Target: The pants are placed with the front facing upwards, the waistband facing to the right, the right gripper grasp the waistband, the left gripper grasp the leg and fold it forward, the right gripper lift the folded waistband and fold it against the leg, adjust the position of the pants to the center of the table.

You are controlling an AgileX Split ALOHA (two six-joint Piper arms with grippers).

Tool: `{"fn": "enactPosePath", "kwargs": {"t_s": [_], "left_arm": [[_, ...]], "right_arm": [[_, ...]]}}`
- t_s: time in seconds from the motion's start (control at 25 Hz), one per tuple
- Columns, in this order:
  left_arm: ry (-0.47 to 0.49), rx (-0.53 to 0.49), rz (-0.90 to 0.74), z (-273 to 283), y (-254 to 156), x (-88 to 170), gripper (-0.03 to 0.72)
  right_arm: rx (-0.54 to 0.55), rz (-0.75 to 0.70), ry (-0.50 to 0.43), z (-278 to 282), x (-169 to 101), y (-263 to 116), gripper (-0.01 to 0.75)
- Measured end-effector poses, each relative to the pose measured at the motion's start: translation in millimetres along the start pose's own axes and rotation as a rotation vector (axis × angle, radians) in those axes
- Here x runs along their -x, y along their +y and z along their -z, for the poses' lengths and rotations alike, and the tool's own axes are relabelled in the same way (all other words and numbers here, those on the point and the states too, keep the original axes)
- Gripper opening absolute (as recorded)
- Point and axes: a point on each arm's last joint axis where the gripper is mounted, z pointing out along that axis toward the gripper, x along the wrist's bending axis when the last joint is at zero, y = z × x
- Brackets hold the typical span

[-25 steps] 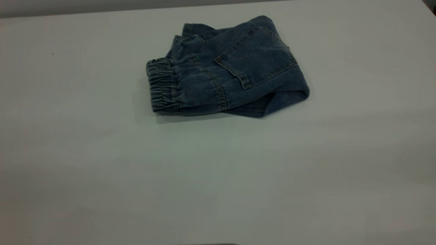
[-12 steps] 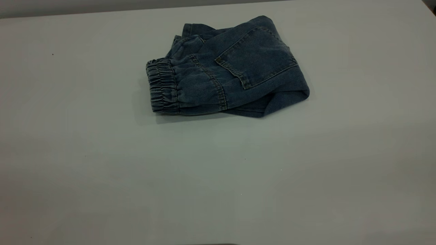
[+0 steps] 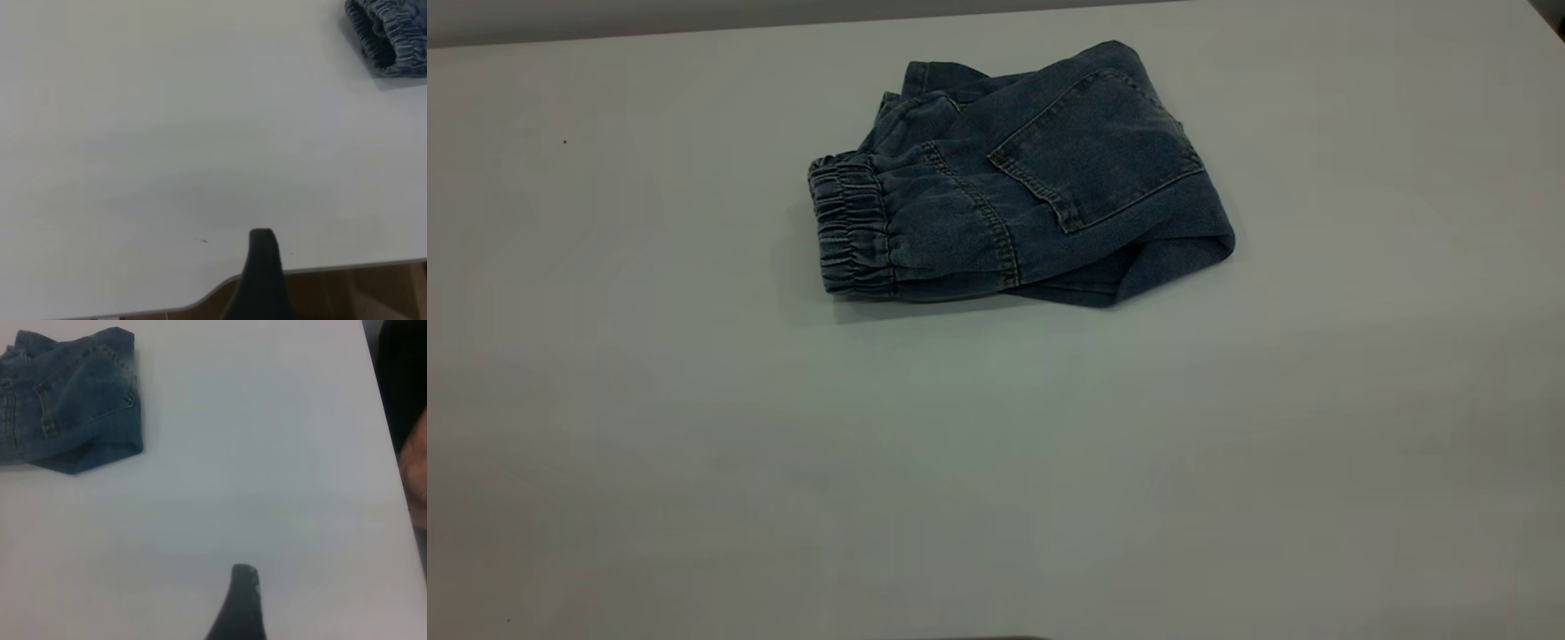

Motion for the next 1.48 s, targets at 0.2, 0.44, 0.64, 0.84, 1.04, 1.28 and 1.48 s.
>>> {"fn": "enactPosePath", "kwargs": {"t_s": [0.2, 0.44, 0.64, 0.84, 1.04, 1.28, 1.48], "left_arm": [[0.000, 0.000, 0.002, 0, 0, 0, 0.557], [0.000, 0.000, 0.003, 0, 0, 0, 0.557], [0.000, 0.000, 0.003, 0, 0, 0, 0.557], [0.000, 0.000, 0.003, 0, 0, 0, 0.557], [0.000, 0.000, 0.003, 0, 0, 0, 0.557], [0.000, 0.000, 0.003, 0, 0, 0, 0.557], [0.000, 0.000, 0.003, 0, 0, 0, 0.557]], "right_arm": [[-0.002, 0.008, 0.001, 0, 1, 0, 0.578], [-0.009, -0.055, -0.076, 1, 11, -1, 0.578], [-0.008, -0.070, -0.097, 1, 13, -1, 0.578], [-0.009, -0.044, -0.091, 1, 13, -1, 0.578], [-0.009, -0.042, -0.087, 1, 12, -1, 0.578], [-0.009, -0.039, -0.087, 1, 12, -1, 0.578], [-0.007, -0.039, -0.087, 1, 12, -1, 0.578]]}}
